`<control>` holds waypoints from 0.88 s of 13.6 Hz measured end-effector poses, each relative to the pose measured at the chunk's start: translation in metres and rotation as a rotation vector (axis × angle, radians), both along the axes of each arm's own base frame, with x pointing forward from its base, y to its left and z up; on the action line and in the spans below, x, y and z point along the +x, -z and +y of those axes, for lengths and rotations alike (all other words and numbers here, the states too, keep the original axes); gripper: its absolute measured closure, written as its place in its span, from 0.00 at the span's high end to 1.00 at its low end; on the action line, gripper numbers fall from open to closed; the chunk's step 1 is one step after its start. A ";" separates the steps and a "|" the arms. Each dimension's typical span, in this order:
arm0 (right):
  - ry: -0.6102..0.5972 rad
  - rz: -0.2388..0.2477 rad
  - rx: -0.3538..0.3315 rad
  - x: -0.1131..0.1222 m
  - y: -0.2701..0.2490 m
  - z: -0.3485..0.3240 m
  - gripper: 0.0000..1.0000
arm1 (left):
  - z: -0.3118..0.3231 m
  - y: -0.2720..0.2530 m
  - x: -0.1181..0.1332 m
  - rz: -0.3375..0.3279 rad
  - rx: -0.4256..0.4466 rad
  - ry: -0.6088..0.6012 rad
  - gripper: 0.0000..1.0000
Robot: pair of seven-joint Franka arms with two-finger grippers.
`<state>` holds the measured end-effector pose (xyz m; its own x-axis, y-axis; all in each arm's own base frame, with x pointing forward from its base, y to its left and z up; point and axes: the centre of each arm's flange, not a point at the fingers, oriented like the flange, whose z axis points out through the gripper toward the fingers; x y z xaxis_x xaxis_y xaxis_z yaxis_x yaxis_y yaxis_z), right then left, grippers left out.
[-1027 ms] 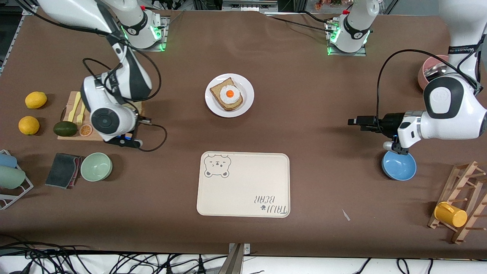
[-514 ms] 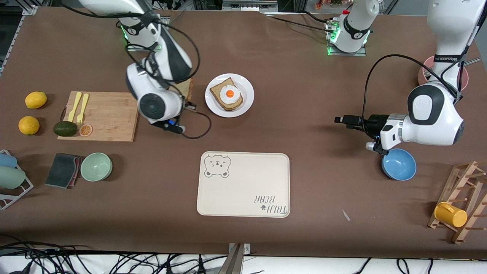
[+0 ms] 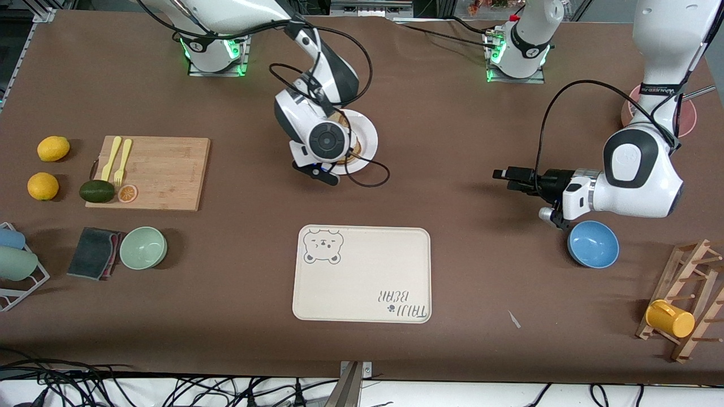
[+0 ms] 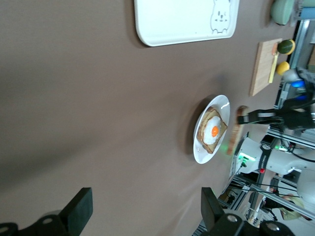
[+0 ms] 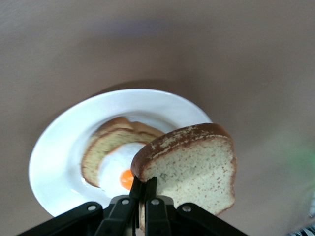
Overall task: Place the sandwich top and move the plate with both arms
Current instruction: 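Lower the bread onto the egg toast and open the right gripper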
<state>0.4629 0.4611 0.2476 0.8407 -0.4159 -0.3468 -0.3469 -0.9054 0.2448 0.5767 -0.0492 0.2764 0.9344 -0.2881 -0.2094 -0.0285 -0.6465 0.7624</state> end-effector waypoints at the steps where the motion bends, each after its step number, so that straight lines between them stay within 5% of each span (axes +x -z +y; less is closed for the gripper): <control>1: 0.005 -0.012 0.004 -0.001 0.006 0.006 0.05 | -0.005 0.005 -0.002 -0.001 -0.018 0.003 0.94; 8: 0.015 -0.074 0.041 -0.007 0.016 0.030 0.06 | -0.036 0.038 -0.017 -0.045 -0.041 -0.033 1.00; 12: 0.018 -0.114 0.062 0.005 -0.001 0.036 0.42 | -0.029 0.038 -0.018 -0.081 -0.078 -0.001 1.00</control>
